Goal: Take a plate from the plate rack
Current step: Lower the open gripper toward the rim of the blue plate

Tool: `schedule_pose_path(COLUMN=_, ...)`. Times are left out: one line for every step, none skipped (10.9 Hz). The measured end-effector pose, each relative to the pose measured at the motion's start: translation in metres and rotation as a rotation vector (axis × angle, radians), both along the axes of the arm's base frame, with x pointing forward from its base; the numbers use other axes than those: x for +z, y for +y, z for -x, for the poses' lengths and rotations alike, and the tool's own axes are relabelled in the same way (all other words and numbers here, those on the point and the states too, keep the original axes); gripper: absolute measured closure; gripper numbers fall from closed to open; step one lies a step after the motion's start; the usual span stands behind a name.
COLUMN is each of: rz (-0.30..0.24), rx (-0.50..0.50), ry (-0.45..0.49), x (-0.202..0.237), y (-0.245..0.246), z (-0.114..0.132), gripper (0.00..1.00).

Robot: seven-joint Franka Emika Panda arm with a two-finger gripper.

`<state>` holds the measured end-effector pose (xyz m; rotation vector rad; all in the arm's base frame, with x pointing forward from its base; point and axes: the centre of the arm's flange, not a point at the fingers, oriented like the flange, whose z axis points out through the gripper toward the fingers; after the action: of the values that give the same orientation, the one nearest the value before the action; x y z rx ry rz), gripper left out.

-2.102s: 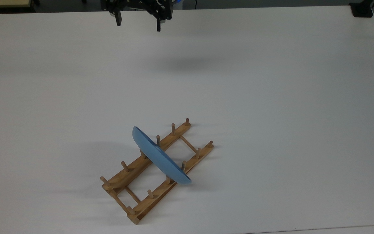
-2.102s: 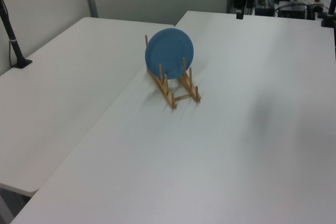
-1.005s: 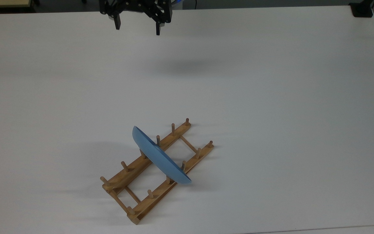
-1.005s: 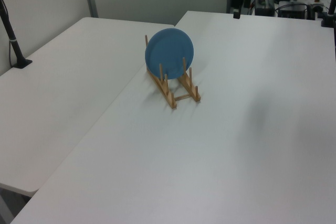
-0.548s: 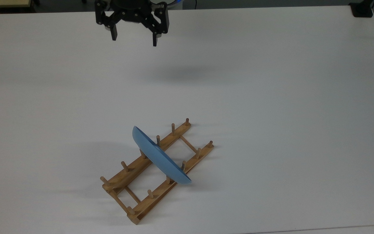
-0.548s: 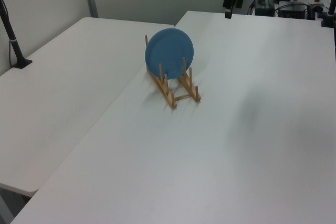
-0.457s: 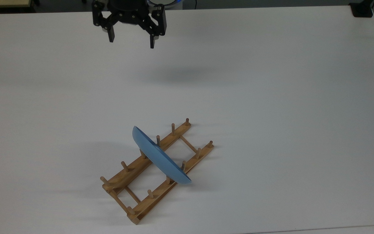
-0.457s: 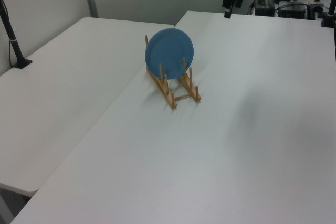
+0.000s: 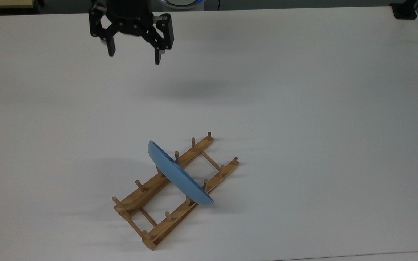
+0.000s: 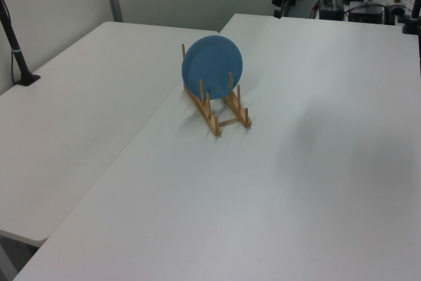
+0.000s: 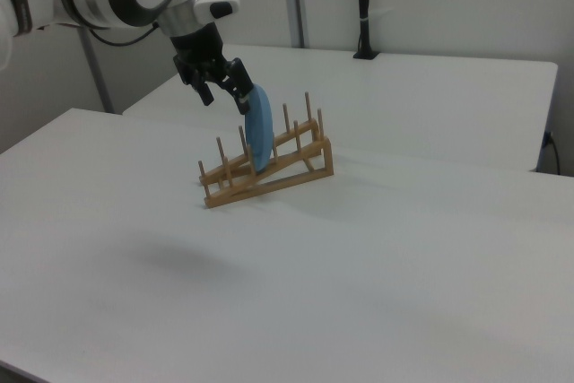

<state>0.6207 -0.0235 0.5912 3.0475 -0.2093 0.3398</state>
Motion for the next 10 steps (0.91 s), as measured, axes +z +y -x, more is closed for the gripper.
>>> schedule_pose_path(rz=0.007, rx=-0.002, ry=-0.018, x=-0.002, y=-0.003, z=-0.004, gripper=0.0)
schedule_pose_path(rz=0.023, rx=0.001, ry=-0.039, x=-0.006, y=-0.006, z=-0.01, gripper=0.0)
schedule_pose_path(rz=0.049, rx=0.009, ry=-0.062, x=-0.011, y=-0.007, z=-0.017, gripper=0.0)
schedule_pose_path(rz=0.066, rx=0.019, ry=-0.079, x=-0.018, y=-0.006, z=-0.024, gripper=0.0)
schedule_pose_path(rz=0.077, rx=0.029, ry=-0.085, x=-0.028, y=-0.004, z=-0.031, gripper=0.0)
schedule_pose_path(rz=0.094, rx=0.046, ry=-0.095, x=-0.034, y=0.001, z=-0.036, gripper=0.0)
schedule_pose_path(rz=0.109, rx=0.07, ry=-0.123, x=-0.038, y=0.01, z=-0.042, gripper=0.0)
schedule_pose_path(rz=0.12, rx=0.097, ry=-0.147, x=-0.042, y=0.022, z=-0.048, gripper=0.03)
schedule_pose_path(rz=0.133, rx=0.125, ry=-0.165, x=-0.049, y=0.034, z=-0.054, gripper=0.04)
schedule_pose_path(rz=0.148, rx=0.151, ry=-0.18, x=-0.059, y=0.044, z=-0.06, gripper=0.11)
